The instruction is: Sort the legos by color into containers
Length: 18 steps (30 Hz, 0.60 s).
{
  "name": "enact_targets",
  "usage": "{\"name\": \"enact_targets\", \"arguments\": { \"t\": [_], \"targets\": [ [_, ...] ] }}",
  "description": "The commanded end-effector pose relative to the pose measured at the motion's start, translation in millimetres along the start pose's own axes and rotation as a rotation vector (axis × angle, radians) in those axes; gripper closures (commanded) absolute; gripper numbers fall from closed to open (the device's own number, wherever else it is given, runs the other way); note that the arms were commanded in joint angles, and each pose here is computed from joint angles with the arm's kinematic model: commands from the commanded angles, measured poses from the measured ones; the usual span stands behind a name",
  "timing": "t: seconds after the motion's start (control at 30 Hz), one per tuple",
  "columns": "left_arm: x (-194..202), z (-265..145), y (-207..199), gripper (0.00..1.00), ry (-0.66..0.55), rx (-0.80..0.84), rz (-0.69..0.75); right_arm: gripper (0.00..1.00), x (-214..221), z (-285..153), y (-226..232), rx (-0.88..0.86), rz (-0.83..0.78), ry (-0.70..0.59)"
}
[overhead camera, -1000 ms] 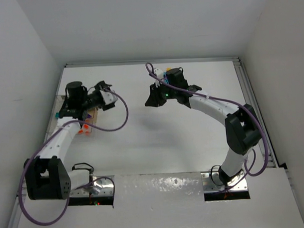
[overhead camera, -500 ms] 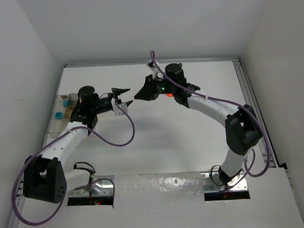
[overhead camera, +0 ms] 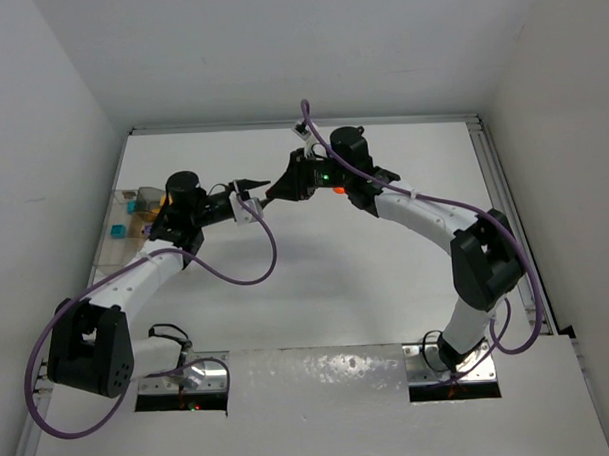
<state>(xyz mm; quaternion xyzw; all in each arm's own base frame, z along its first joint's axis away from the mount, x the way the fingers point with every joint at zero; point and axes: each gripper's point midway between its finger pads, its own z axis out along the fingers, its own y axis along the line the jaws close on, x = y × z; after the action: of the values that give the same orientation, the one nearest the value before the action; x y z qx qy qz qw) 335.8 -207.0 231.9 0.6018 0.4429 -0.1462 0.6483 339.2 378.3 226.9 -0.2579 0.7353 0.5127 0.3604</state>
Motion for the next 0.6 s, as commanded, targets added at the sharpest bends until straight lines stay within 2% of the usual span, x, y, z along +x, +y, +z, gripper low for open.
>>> {"name": "enact_targets", "arguments": {
  "t": [0.0, 0.2, 0.27, 0.37, 0.43, 0.5, 0.53, 0.57],
  "targets": [
    [-21, 4, 15, 0.65, -0.052, -0.033, 0.026, 1.0, -27, -2, 22, -0.053, -0.059, -0.063],
    [-29, -1, 15, 0.75, -0.059, -0.033, 0.038, 1.0, -23, -2, 20, -0.046, -0.052, -0.056],
    [-30, -1, 14, 0.8, -0.059, -0.03, 0.032, 1.0, -25, -2, 22, -0.054, -0.052, -0.064],
    [-31, -2, 15, 0.95, -0.062, -0.046, 0.019, 1.0, -24, -1, 21, -0.059, -0.047, -0.06],
    [-36, -4, 18, 0.98, -0.074, -0.061, 0.032, 1.0, -20, -1, 18, -0.059, -0.041, -0.054],
    [-37, -4, 17, 0.94, -0.073, -0.048, 0.034, 1.0, -19, -3, 16, -0.057, -0.038, -0.053],
    [-38, -4, 17, 0.78, -0.074, -0.042, 0.048, 1.0, -18, -3, 17, -0.061, -0.038, -0.05],
    [-38, -4, 13, 0.76, -0.075, -0.024, 0.041, 1.0, -18, -3, 17, -0.066, -0.038, -0.047]
  ]
}}
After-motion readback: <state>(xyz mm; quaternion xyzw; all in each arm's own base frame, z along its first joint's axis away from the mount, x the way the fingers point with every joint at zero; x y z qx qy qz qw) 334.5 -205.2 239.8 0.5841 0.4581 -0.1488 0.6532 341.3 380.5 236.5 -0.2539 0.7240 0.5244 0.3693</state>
